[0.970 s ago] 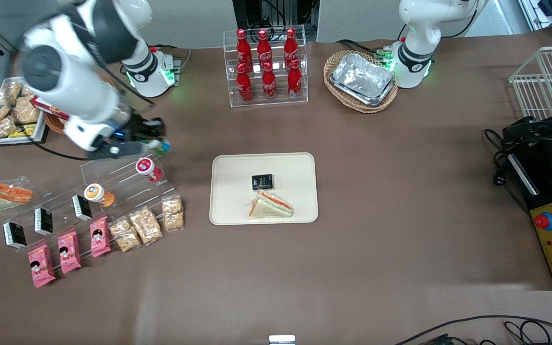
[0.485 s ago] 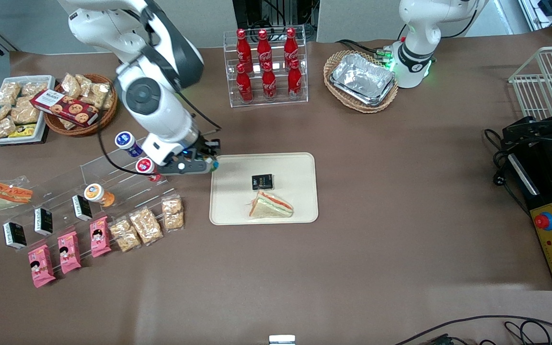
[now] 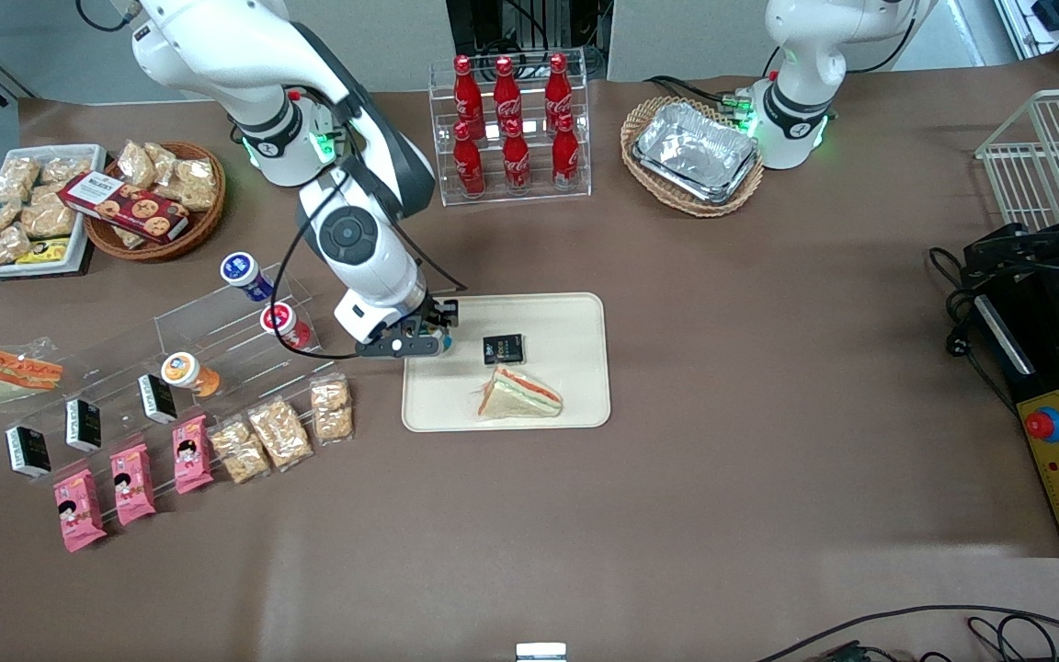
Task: Place green gum on tray
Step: 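Carry the green gum bottle over the cream tray and lower it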
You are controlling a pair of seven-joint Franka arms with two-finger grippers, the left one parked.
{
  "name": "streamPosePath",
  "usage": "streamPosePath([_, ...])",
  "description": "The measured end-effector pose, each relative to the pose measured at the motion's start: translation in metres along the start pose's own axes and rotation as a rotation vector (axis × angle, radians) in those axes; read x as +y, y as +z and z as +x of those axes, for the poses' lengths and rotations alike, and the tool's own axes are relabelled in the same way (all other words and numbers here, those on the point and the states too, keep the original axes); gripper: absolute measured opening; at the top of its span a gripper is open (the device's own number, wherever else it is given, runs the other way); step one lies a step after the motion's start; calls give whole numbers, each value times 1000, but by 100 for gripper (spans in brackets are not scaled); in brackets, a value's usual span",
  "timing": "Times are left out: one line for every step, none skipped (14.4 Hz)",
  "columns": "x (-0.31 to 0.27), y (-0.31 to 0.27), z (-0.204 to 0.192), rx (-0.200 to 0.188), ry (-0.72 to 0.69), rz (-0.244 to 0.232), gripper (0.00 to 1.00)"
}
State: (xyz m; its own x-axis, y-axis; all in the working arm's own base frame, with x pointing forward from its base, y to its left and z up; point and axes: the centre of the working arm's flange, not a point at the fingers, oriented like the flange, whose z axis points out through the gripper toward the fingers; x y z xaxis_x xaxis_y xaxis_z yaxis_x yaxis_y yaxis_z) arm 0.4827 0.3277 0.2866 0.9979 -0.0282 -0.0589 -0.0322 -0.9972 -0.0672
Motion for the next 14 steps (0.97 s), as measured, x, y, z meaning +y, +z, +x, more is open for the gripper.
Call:
streamPosePath([2,10,0,-2,3,-3,59])
streamPosePath([3,19,1,-7,5,-8,59])
streamPosePath([5,24,1,-13,5,-14,59])
streamPosePath([6,28,2,-16,6,-18,59])
streamPosePath([6,30,2,-17,9,-20,59])
streamPosePath([7,30,2,-17,14,-20,59])
streamPosePath([7,30,2,-17,28,-21,61])
streamPosePath([7,30,2,-18,47,-21,67])
streamPosePath([7,31,2,-18,62,-22,78])
streamPosePath([7,31,2,-18,71,-23,86])
streamPosePath([7,32,2,-19,75,-24,95])
streamPosePath([7,32,2,-19,79,-24,98])
streamPosePath([7,32,2,-18,81,-23,99])
streamPosePath([7,31,3,-15,83,-21,99])
